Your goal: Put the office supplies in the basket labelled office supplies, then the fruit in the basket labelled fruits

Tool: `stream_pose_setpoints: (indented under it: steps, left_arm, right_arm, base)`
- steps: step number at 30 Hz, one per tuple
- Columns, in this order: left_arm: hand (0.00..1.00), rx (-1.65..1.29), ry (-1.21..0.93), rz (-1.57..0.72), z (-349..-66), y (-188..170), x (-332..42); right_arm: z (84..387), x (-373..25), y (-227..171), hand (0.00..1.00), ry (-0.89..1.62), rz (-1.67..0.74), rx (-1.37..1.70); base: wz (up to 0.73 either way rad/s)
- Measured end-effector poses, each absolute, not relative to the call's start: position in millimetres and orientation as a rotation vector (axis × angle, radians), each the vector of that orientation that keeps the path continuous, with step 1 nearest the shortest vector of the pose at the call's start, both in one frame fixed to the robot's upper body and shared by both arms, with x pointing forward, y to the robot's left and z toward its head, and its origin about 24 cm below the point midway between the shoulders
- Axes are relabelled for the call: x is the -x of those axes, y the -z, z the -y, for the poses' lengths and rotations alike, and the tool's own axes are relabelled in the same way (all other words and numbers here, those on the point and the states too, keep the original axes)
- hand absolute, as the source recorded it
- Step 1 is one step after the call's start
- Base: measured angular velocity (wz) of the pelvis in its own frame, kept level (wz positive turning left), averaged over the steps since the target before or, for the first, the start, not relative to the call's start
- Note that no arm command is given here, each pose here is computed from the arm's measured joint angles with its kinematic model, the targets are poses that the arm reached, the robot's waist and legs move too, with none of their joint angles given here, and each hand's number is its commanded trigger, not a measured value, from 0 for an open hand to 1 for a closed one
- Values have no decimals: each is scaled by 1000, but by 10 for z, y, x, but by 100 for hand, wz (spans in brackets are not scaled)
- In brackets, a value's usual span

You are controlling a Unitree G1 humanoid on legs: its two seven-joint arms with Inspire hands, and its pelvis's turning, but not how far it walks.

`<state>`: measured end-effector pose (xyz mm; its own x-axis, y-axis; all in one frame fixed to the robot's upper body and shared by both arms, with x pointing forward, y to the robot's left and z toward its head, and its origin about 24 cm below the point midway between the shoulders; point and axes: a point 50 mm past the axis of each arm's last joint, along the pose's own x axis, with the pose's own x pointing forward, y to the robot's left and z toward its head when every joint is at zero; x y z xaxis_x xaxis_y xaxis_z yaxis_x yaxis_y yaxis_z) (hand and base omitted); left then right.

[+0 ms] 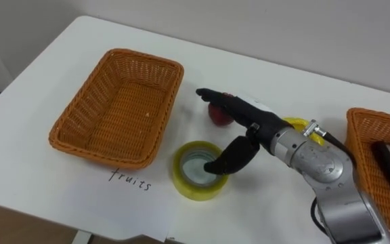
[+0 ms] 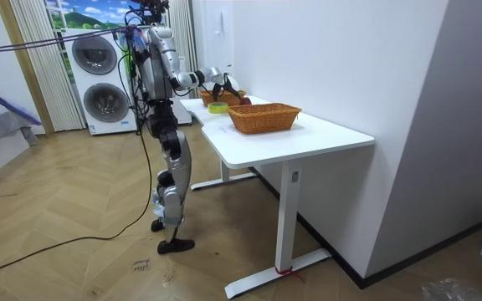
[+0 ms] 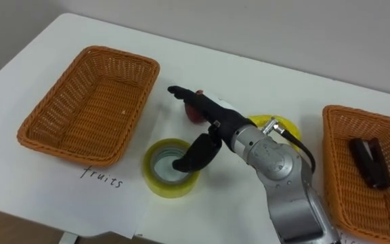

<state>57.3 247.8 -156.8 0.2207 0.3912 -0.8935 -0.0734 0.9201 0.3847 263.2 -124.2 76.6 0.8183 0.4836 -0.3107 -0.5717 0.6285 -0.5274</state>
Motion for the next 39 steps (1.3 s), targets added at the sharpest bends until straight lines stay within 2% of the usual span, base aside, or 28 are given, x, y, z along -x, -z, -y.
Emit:
stream_pose_setpoints:
  steps: [17, 23, 39]
  left_arm:
    - [0, -274, -330, -1321, -2472, 1579, -560]
    - [0, -274, -325, -1309, -2459, 1575, -599]
    - [0, -294, -304, -1292, -2435, 1568, -650]
  right_arm:
    - [1176, -2607, -774, 0, -670, -151, 648]
    - [1161, -2605, -621, 0, -692, -217, 646]
    - [1198, -2608, -516, 0, -674, -267, 651]
  base:
    - [0]
    - [0]
    - [0]
